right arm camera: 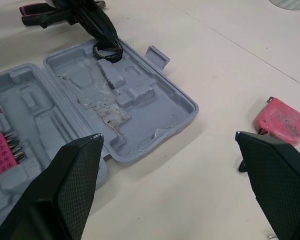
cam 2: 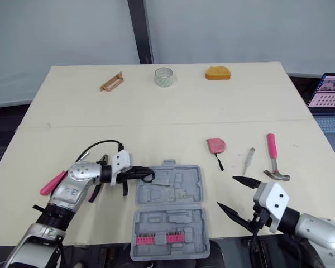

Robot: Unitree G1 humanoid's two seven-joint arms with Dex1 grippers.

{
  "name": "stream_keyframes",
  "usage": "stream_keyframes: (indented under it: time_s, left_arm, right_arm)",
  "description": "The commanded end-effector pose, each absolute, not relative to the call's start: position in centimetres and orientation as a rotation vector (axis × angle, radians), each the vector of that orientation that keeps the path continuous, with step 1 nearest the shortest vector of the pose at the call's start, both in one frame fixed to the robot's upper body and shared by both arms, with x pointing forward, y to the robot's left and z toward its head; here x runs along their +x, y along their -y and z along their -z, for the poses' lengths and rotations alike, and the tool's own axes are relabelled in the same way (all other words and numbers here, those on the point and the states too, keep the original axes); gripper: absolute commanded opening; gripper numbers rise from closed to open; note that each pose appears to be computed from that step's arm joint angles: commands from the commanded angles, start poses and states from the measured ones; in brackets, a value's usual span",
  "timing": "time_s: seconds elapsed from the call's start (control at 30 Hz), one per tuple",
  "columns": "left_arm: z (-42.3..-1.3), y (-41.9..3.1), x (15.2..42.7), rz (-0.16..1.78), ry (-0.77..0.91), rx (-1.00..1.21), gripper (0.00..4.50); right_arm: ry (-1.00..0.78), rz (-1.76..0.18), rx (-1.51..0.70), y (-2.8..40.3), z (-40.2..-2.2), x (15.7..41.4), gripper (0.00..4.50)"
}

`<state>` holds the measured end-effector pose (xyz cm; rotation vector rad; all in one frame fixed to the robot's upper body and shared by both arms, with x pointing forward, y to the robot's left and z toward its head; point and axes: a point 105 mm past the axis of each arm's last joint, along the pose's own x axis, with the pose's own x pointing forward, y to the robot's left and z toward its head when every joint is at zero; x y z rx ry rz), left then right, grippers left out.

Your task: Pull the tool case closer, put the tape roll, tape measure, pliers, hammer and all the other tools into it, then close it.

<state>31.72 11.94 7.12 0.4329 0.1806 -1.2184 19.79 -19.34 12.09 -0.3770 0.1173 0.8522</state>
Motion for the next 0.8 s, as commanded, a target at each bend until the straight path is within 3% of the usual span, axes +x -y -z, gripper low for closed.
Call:
stream_keyframes:
  time_s: [0.03, 0.47, 0.6, 0.8]
  left_arm:
    - [-7.7, -11.5, 31.5, 1.224, -0.14, 0.451, 0.05]
    - [-6.8, -11.9, 30.9, 1.217, -0.183, 0.382, 0.05]
    - [-7.6, -11.8, 31.6, 1.165, -0.159, 0.36, 1.37]
    - [-8.2, -11.4, 31.2, 1.18, -0.15, 0.346, 1.37]
  right_arm:
    - [-0.103, -0.836, -0.389, 19.7, -12.8, 19.8, 4.5]
    - [-0.112, -0.836, -0.394, 19.8, -12.8, 19.8, 4.5]
    - [-0.114, -0.838, -0.393, 19.8, -12.8, 19.7, 4.5]
    - [-0.116, -0.838, -0.392, 19.8, -12.7, 19.7, 4.5]
